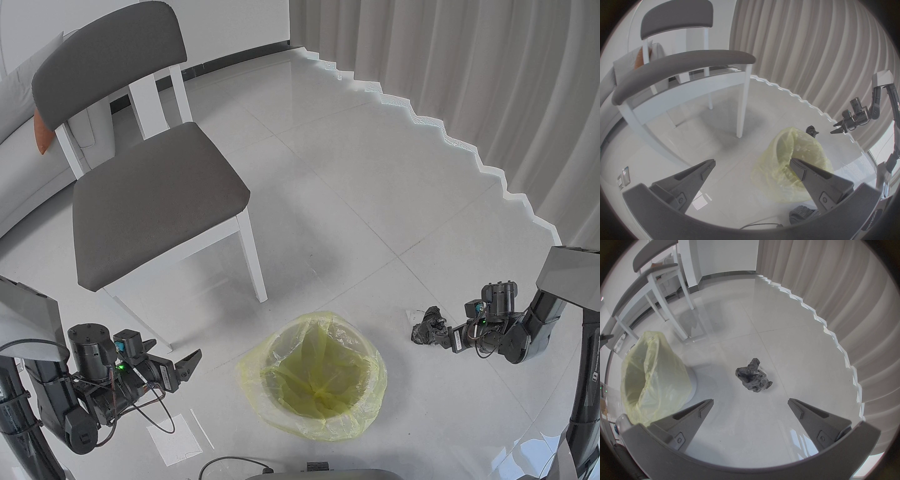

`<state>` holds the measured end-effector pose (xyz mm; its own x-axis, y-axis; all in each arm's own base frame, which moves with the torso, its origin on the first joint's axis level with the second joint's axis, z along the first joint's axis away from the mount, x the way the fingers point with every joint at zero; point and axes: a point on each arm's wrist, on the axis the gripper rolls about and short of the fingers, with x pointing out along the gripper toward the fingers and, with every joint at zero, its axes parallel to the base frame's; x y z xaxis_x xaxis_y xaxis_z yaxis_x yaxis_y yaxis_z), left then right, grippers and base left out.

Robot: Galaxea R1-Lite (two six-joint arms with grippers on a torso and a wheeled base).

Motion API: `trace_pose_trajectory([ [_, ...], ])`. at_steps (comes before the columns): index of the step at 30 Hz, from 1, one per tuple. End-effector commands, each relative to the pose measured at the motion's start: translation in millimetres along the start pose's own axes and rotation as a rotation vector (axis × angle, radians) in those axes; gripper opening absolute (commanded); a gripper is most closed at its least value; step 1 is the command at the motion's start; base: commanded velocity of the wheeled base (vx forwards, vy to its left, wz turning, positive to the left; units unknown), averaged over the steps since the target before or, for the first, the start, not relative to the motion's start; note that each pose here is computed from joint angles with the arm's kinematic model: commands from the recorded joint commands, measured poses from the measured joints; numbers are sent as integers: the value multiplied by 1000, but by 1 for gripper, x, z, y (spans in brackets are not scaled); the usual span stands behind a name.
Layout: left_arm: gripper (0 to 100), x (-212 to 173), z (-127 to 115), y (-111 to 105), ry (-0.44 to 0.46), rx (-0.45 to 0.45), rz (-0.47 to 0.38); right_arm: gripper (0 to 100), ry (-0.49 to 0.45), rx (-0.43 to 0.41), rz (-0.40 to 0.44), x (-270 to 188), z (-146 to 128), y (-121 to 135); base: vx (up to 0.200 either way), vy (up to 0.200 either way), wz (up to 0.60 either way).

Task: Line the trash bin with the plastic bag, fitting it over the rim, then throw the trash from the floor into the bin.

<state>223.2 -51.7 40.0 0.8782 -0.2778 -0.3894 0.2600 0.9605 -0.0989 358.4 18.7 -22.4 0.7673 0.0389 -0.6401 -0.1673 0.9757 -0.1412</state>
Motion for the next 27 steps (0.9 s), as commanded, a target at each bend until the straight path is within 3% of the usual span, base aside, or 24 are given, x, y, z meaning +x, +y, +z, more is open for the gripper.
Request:
trace_pose_trajectory([
  [1, 100, -18, 7, 8, -44, -35, 38, 100, 28, -5, 10, 33, -9, 5, 0, 0, 0],
  [10, 100, -21, 4, 10, -30, -45, 54, 100, 41, -3, 16, 76, 11, 2, 0, 0, 0],
  [27, 100, -16, -2, 10, 0, -46, 66, 100, 95, 29, 29, 107, 42, -6, 0, 0, 0],
])
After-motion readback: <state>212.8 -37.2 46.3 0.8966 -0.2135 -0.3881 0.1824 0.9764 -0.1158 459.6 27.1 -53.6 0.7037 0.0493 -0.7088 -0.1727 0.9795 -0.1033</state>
